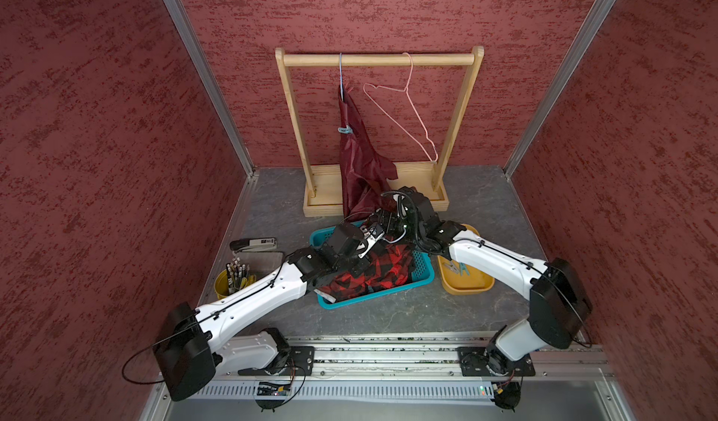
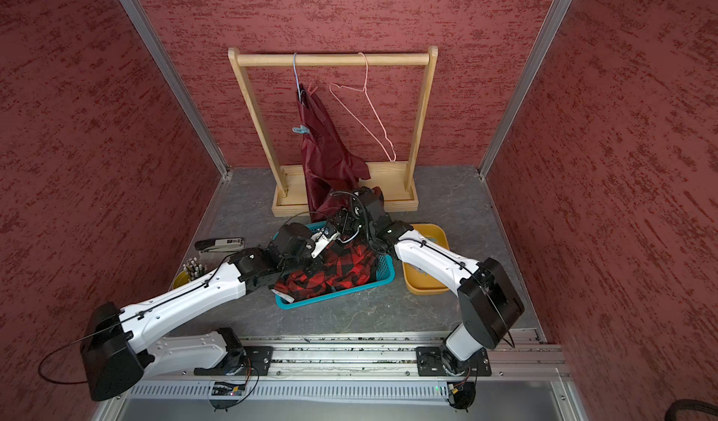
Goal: Remove the clothespins securing long-sleeve shirts to the hanger
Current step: Remove the long-sleeve shirt from the hanger.
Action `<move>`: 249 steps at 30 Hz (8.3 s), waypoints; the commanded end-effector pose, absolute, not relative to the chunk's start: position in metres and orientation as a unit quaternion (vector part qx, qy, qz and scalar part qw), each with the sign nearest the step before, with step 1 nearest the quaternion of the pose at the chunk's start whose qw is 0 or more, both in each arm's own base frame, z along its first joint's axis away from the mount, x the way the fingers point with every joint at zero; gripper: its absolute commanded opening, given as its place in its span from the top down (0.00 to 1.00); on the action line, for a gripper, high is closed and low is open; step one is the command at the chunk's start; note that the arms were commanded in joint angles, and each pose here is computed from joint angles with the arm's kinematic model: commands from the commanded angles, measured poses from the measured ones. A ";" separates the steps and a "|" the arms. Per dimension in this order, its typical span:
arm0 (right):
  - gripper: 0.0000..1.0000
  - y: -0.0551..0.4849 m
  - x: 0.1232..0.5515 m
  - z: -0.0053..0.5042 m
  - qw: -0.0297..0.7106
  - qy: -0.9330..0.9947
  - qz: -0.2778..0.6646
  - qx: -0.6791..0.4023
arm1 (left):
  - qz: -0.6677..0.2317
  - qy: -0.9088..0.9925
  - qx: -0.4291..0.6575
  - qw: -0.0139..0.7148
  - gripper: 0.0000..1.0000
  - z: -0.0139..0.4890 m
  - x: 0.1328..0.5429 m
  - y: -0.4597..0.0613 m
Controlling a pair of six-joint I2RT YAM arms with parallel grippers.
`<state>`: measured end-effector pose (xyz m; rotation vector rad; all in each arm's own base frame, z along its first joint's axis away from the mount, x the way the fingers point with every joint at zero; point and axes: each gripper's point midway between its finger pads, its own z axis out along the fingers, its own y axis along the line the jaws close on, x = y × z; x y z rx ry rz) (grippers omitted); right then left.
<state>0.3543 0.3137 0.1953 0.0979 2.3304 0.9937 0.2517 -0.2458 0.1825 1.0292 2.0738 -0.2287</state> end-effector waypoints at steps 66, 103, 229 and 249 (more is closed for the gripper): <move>0.76 0.350 0.293 0.301 0.483 0.772 0.392 -0.127 | -0.389 0.840 0.282 0.254 1.00 0.224 0.238 -0.256; 1.00 0.309 0.326 0.340 0.554 0.795 0.203 -0.142 | -0.209 0.915 0.224 0.261 0.17 0.274 0.162 -0.152; 1.00 0.132 0.412 0.328 0.493 0.805 0.252 0.212 | -0.142 0.946 -0.137 0.256 1.00 0.195 0.219 -0.096; 1.00 0.193 0.393 0.333 0.477 0.818 0.291 0.136 | -0.180 0.921 -0.011 0.346 0.13 0.250 0.258 -0.138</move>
